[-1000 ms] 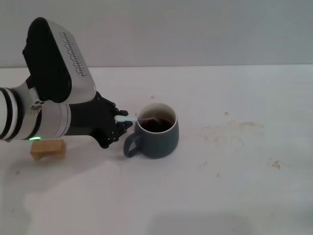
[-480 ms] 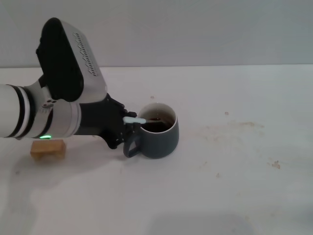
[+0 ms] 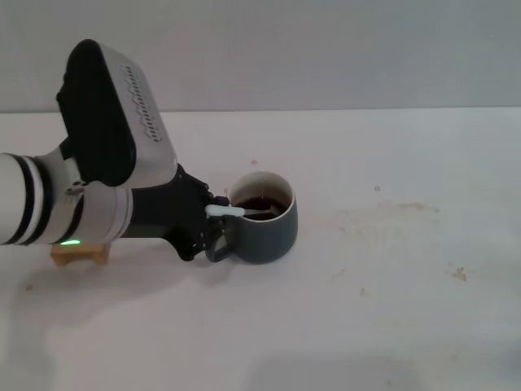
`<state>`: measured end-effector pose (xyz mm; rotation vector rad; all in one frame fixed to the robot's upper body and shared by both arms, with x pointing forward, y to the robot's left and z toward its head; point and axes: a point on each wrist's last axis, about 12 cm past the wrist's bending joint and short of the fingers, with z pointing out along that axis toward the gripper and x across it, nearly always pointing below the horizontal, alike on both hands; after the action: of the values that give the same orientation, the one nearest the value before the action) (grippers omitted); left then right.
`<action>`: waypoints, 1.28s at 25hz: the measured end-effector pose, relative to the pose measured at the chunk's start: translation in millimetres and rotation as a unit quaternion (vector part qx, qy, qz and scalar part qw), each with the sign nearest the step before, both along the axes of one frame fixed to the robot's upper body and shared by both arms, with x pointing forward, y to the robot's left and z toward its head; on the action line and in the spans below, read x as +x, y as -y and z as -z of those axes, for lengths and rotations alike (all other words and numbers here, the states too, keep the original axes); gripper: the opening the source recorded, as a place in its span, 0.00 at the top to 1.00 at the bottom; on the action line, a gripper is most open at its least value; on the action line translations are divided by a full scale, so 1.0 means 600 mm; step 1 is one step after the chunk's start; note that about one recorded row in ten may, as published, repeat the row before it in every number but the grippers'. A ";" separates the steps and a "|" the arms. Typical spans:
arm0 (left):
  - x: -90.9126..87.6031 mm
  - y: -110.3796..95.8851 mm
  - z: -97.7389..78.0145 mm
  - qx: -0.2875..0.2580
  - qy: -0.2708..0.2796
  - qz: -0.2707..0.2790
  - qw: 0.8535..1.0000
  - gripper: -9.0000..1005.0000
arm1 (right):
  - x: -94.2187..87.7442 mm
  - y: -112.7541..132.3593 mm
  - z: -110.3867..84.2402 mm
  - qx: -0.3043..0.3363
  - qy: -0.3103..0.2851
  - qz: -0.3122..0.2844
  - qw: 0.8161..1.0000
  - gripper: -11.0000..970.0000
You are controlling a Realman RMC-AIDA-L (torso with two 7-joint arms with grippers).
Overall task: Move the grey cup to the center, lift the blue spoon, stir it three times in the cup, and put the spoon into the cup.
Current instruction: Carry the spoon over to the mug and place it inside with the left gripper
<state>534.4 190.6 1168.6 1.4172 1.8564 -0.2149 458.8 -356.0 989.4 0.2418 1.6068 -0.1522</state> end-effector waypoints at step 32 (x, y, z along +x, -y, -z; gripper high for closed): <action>0.008 0.013 0.001 0.002 -0.006 0.012 1.000 0.81 | 0.005 -0.005 -0.001 0.002 0.002 -0.005 1.000 0.99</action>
<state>539.0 183.0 1167.8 1.4445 1.8511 -0.2319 461.9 -353.3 990.2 0.2362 1.6049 -0.1415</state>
